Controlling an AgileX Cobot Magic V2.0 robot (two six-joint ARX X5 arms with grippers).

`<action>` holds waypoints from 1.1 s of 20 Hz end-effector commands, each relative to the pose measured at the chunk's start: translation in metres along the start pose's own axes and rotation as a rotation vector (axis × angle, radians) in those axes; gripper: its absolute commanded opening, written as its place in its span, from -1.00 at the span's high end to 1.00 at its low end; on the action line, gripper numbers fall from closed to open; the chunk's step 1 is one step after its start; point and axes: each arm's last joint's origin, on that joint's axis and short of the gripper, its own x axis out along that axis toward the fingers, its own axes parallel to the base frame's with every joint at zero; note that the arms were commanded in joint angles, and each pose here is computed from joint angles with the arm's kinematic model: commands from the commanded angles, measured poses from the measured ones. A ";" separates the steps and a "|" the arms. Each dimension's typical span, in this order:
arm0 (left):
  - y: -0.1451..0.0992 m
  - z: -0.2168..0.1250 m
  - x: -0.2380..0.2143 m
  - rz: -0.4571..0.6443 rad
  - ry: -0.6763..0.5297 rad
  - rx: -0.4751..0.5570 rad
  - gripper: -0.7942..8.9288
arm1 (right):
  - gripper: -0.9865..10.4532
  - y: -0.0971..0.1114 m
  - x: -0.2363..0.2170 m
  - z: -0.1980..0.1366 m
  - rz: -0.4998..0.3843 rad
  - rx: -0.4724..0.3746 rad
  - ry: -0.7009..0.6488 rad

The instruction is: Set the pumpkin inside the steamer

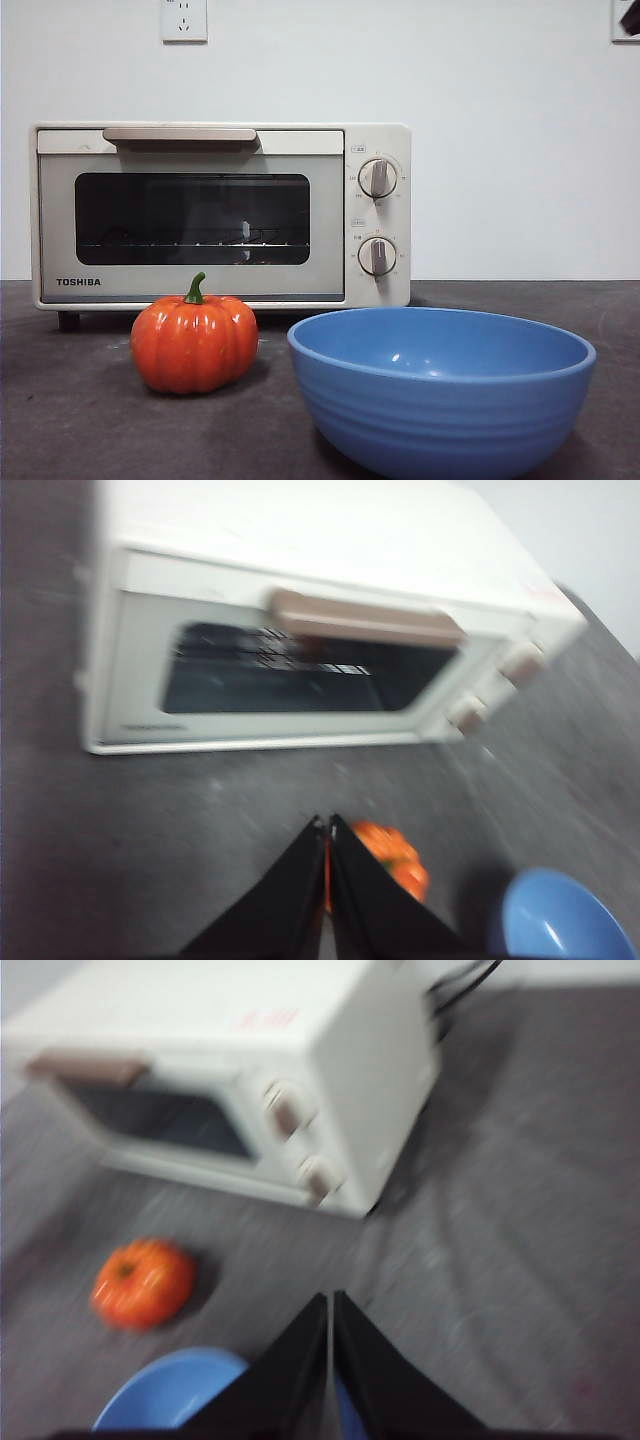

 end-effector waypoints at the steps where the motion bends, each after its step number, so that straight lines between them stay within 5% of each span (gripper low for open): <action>1: -0.005 0.008 -0.002 -0.068 0.054 0.089 0.81 | 0.82 0.003 0.002 0.010 0.065 -0.070 0.075; 15: -0.011 0.003 -0.003 -0.149 0.175 0.076 0.80 | 0.81 0.008 0.005 0.012 0.126 -0.110 0.194; 16: -0.011 0.003 -0.003 -0.149 0.175 0.076 0.80 | 0.74 0.008 0.005 0.012 0.126 -0.110 0.194; 19: -0.011 0.003 -0.004 -0.149 0.175 0.076 0.80 | 0.05 0.008 0.005 0.012 0.124 -0.098 0.195; 22: -0.011 0.003 -0.003 -0.149 0.175 0.076 0.80 | -0.06 0.008 0.005 0.012 0.123 -0.087 0.195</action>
